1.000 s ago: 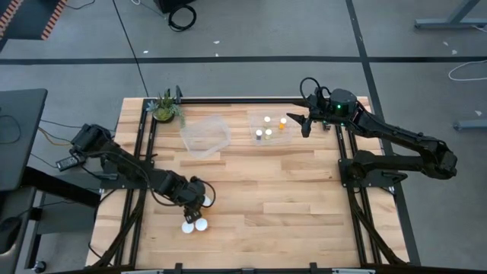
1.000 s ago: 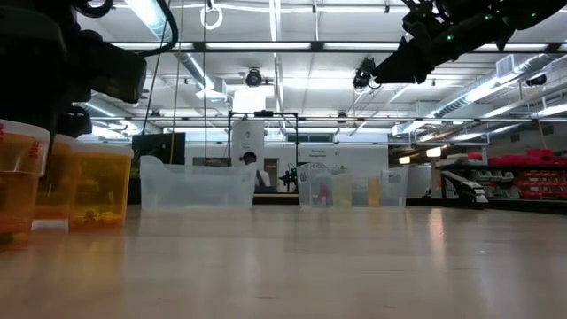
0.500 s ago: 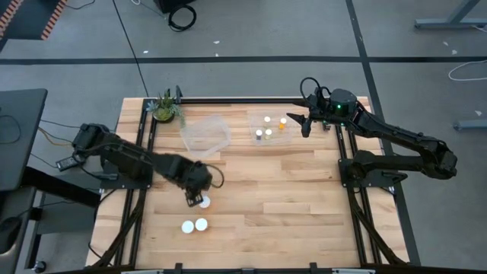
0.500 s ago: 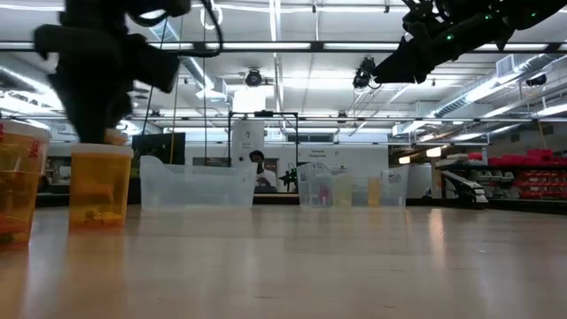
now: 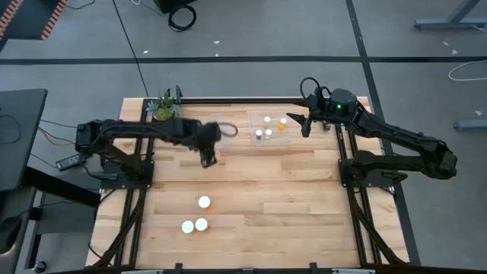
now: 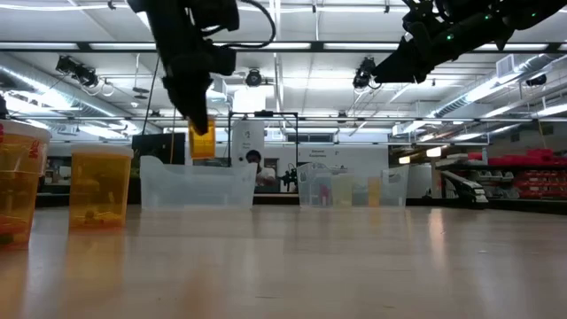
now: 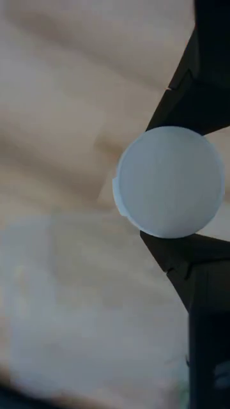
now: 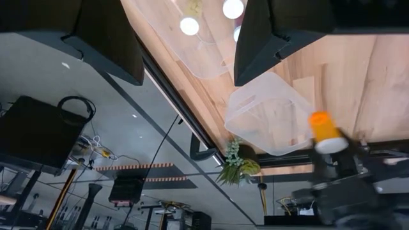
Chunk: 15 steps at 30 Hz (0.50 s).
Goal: Pick and place medicine bottles into bin by pill shape (circle, oval)
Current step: Put the orange pill bottle into the left transparent bin
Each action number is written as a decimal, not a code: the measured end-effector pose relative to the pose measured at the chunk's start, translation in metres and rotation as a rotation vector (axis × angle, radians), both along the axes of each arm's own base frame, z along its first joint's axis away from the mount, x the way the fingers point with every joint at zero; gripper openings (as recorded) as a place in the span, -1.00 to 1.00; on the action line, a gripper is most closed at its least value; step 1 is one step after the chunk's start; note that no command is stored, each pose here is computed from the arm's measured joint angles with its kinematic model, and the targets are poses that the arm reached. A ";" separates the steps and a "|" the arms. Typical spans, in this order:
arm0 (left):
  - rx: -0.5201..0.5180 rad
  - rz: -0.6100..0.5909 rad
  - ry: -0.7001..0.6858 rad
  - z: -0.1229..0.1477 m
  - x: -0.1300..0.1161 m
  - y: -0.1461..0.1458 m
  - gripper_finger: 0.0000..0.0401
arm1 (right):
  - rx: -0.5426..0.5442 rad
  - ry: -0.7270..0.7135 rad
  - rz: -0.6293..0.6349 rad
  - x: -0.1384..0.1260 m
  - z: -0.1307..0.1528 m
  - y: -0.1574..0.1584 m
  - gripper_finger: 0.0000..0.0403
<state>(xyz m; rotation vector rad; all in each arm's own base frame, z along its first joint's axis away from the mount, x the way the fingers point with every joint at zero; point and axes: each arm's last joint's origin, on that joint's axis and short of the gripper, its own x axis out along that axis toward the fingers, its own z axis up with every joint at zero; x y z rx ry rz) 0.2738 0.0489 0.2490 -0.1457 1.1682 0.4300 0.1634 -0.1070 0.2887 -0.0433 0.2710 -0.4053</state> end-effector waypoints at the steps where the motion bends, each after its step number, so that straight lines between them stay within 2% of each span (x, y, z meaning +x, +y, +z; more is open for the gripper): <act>1: 0.011 0.008 -0.015 0.001 0.000 0.009 0.07 | 0.000 0.000 0.000 0.000 0.000 0.000 0.24; 5: 0.048 0.026 -0.062 0.000 0.002 0.042 0.06 | 0.001 0.001 0.000 0.000 0.000 0.000 0.24; 8: 0.050 0.023 -0.069 -0.007 0.004 0.061 0.13 | 0.002 0.003 0.000 0.000 0.000 0.000 0.24; 11: 0.018 0.021 -0.039 -0.022 0.008 0.078 0.17 | 0.002 0.003 0.000 0.000 0.000 0.000 0.24; 15: -0.013 0.006 0.014 -0.048 0.014 0.094 0.10 | 0.000 0.004 0.001 0.000 0.000 0.000 0.24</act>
